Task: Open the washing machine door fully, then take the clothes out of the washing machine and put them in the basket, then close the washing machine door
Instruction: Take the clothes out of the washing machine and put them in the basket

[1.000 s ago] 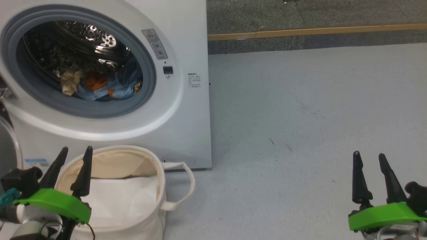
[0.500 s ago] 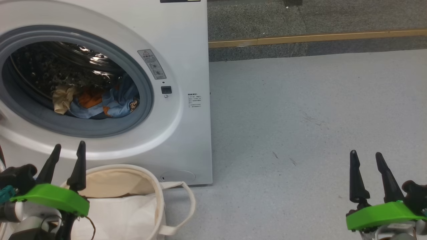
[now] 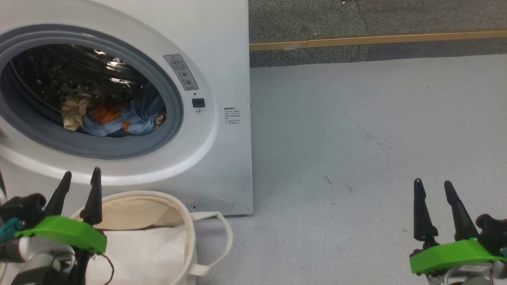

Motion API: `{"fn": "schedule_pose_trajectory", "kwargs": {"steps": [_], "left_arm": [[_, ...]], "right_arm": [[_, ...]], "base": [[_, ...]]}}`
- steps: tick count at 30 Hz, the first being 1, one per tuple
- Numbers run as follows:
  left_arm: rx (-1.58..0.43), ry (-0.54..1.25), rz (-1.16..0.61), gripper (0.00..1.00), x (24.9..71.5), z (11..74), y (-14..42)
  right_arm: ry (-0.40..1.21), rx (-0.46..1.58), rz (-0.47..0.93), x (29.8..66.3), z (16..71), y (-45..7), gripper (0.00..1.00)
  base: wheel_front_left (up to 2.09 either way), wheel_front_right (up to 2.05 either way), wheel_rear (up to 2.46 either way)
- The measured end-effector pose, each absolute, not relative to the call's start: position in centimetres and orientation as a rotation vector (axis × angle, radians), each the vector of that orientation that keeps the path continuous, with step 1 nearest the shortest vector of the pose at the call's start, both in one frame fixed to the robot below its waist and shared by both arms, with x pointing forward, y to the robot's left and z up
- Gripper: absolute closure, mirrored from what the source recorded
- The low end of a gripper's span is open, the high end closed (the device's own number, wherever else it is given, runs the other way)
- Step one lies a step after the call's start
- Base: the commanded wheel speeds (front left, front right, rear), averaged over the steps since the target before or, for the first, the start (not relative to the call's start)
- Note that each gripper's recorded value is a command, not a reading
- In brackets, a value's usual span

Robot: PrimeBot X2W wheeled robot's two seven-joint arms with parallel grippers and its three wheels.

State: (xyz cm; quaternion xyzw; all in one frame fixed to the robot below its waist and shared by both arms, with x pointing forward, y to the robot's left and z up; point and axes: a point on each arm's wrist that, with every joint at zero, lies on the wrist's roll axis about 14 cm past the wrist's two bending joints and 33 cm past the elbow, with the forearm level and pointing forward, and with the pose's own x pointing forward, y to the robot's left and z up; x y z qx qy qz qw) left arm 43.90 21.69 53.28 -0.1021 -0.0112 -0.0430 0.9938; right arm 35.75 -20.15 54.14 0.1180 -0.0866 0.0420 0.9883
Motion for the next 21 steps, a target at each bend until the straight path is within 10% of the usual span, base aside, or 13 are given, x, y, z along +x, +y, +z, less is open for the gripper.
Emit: {"fn": "schedule_pose_trajectory", "kwargs": {"steps": [21], "left_arm": [[-0.329,0.273,-0.198,0.00,54.2,51.4,15.2]], "right_arm": [[-0.123,0.197,0.055,38.5,52.5,-21.8,0.00]], "base": [[0.00,0.00,0.00]]}}
